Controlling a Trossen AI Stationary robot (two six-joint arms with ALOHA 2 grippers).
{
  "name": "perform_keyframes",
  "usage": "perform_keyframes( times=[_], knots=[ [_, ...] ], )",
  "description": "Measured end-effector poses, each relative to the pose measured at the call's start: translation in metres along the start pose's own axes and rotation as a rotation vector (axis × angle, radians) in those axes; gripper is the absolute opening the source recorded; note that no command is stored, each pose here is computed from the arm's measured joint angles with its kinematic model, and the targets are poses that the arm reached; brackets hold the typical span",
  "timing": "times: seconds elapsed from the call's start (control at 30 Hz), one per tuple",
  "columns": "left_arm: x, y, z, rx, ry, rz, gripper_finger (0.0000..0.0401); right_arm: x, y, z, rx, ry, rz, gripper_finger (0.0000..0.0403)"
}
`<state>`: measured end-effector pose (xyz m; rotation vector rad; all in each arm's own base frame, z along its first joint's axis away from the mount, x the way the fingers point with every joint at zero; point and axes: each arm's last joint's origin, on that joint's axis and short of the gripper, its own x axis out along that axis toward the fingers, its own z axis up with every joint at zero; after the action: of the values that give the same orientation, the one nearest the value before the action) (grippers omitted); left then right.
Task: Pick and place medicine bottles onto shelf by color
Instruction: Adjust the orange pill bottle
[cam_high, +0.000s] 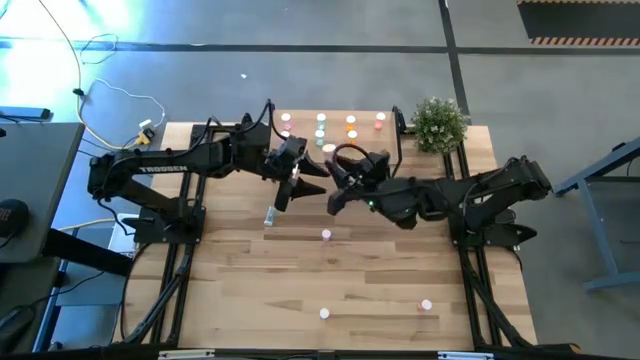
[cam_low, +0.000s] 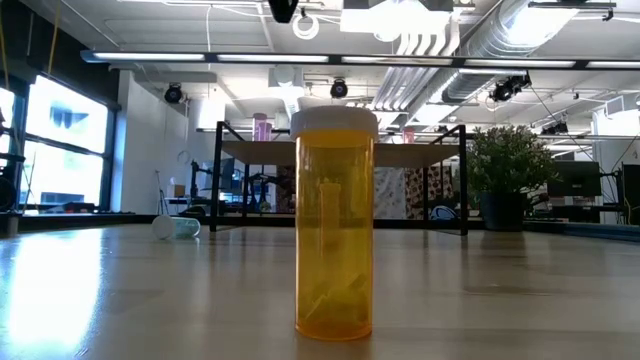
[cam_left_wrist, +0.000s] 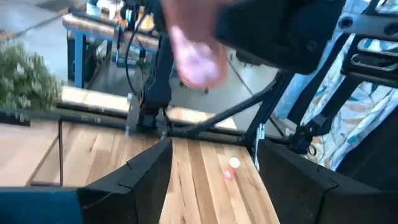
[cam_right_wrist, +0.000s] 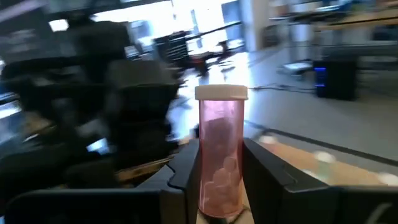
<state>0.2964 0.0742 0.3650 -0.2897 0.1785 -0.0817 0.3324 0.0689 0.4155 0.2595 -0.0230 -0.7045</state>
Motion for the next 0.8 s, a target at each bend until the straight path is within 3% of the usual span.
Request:
perform_keyframes(
  times=[0.13,0.43,0.8],
  knots=[
    [-0.003,-0.003,0.006,0.036,-0.045,-0.015,0.0225,0.003,-0.005,0.015,-0.01,-0.002,0.163,0.0088],
    [-0.008,-0.011,0.017,0.098,-0.127,-0.14,0.0225,0.005,-0.015,0.033,-0.067,-0.003,0.393,0.0088],
    [-0.01,-0.014,0.026,0.125,-0.212,-0.156,0.0225,0.005,-0.021,0.04,-0.053,0.004,0.49,0.0088]
  ],
)
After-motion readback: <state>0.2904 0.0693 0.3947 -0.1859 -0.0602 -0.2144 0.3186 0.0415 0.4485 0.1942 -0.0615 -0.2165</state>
